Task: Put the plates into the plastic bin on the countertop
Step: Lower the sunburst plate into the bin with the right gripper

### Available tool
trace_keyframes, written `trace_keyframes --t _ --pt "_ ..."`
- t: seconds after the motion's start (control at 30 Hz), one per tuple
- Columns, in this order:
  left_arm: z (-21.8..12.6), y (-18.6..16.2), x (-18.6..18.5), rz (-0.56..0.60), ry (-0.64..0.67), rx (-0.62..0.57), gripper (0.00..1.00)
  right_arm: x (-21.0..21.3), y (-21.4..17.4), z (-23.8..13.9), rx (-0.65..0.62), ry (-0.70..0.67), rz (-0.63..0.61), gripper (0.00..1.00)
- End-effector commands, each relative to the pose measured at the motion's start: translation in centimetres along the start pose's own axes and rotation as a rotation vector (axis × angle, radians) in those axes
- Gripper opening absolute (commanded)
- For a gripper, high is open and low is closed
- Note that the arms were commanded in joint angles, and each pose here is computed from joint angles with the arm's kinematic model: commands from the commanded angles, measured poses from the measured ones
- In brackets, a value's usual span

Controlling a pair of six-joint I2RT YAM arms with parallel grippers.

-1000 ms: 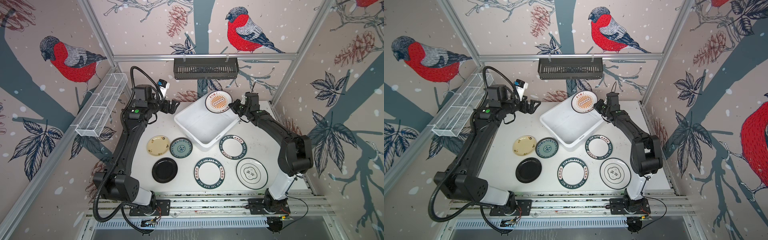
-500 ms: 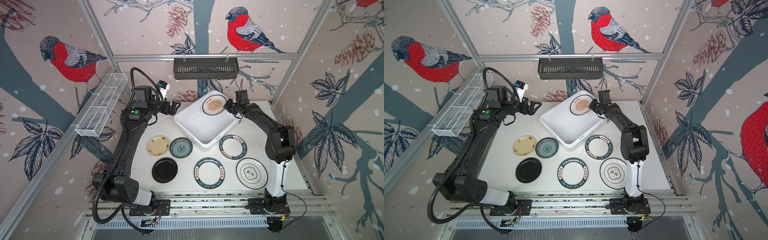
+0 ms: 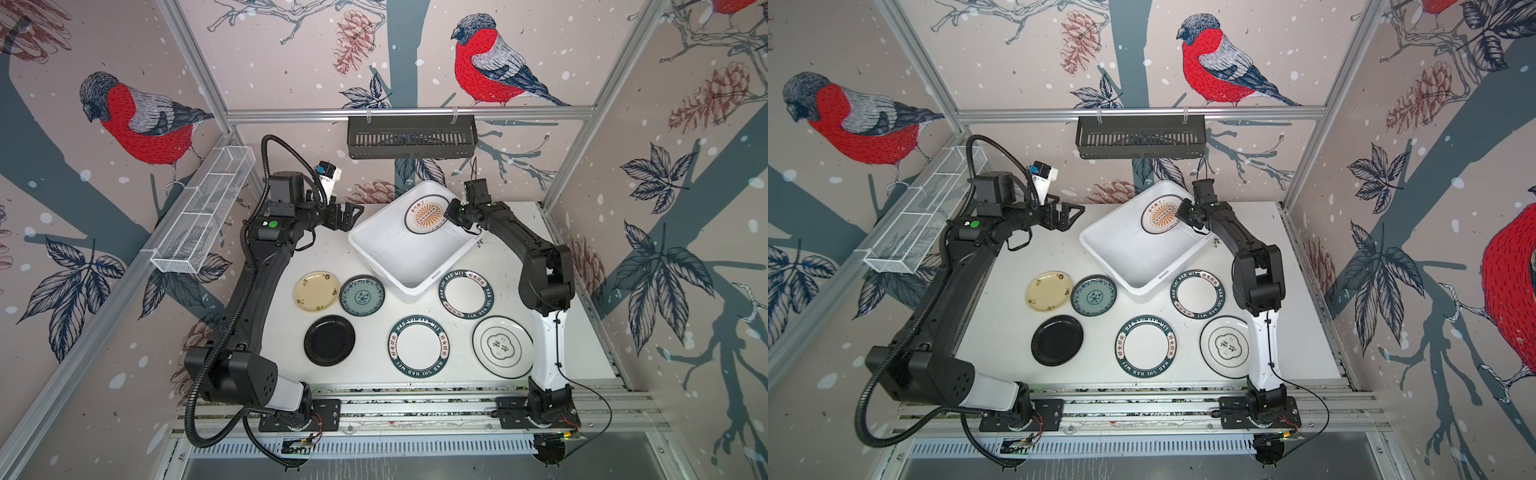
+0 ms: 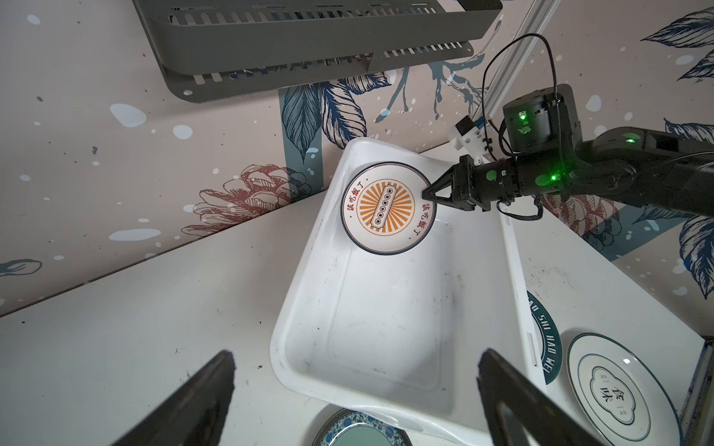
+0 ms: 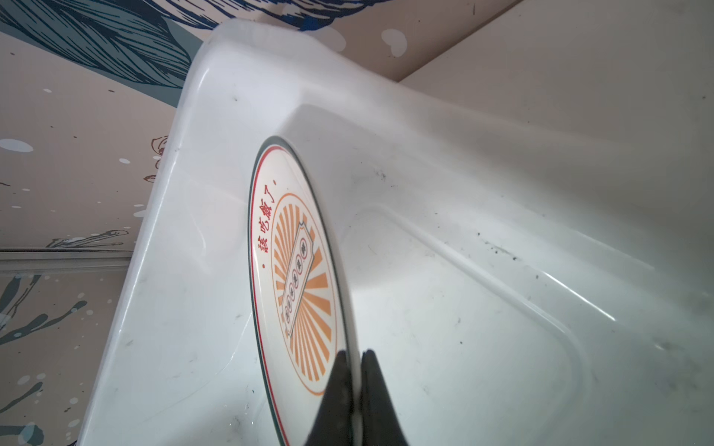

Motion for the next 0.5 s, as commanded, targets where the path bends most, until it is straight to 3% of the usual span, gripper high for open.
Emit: trace_keyframes --t 0.0,0.47 --pt "0.0 0.3 -0.3 0.001 -0.034 -0.012 0.97 0.0 0.3 0.3 -0.002 0.001 -0.013 0.01" --pt "0.0 0.2 -0.5 -0.010 -0.060 -0.009 0.97 -1.9 -0.4 2.3 0.043 -0.003 0.007 0.02"
Point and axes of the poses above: each gripper's point midway between its finger pads, its own z axis out along the fingers, its own x axis along the line the jaws close on, y = z × x, the point moved 10 cm from there along -z, back along the fingers, and after that the axes turned 13 degrees about -z, right-handed, at the moved point
